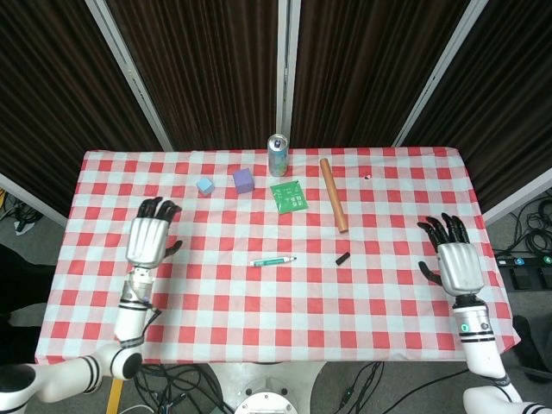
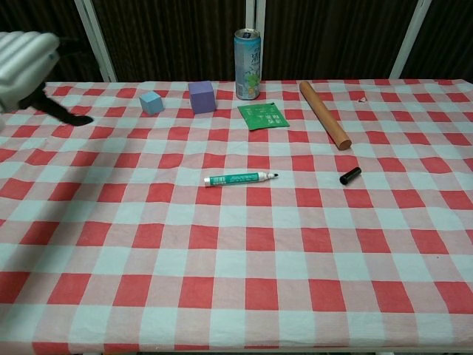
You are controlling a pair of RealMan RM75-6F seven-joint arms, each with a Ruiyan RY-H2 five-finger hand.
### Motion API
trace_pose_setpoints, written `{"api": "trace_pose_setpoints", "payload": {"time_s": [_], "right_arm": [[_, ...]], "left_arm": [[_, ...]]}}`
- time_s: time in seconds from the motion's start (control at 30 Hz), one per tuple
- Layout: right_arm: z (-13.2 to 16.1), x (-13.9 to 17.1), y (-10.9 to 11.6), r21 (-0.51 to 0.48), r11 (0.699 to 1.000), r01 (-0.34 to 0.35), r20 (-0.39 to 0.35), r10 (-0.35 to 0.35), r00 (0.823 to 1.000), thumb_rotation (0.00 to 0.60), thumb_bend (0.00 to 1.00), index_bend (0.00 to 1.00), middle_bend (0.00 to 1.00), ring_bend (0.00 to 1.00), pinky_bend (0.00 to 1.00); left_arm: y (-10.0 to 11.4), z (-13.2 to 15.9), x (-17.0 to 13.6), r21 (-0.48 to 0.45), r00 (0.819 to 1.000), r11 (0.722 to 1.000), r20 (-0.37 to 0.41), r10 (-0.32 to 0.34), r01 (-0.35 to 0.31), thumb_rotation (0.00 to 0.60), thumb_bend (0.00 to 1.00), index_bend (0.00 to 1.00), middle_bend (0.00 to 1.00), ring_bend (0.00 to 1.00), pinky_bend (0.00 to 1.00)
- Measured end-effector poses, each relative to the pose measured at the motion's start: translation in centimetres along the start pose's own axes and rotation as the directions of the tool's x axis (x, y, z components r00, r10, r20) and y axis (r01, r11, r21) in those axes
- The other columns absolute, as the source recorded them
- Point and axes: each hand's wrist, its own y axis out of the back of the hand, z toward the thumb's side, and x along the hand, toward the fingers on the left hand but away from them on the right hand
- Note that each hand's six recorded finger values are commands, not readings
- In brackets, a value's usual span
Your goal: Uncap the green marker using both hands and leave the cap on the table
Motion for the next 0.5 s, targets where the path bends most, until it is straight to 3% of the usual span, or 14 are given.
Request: {"api": "trace_pose_setpoints", "payload": {"time_s": [0.13, 0.23, 0.5], "right_arm": [[-0.9, 1.8, 0.4, 0.042, 0.999, 0.011, 0.032, -0.012, 0.999, 0.600, 0.15, 0.15, 0.10, 0.00, 0.00], [-1.4, 3.1, 0.7, 0.060, 0.998, 0.025, 0.049, -0.028, 0.998, 0.600, 0.15, 0.15, 0.10, 0.00, 0.00], [-2.0, 4.8, -0.4, 0.055, 0.999, -0.001, 0.072, -0.003, 0.997, 0.600, 0.15, 0.13, 0.10, 0.00, 0.00]], "left_arm": [[-0.4, -4.1, -4.3, 0.016, 0.996, 0.999, -0.071, -0.047, 0.048, 0.600, 0.11, 0.30, 0.26, 0.17, 0.20], [-0.1, -5.5, -6.7, 0.020, 0.992, 0.997, -0.102, -0.069, 0.072, 0.600, 0.11, 0.30, 0.26, 0.17, 0.20], [1.0, -6.4, -10.8, 0.009, 0.985, 0.995, -0.146, -0.095, 0.098, 0.600, 0.11, 0.30, 0.26, 0.17, 0.20]]}}
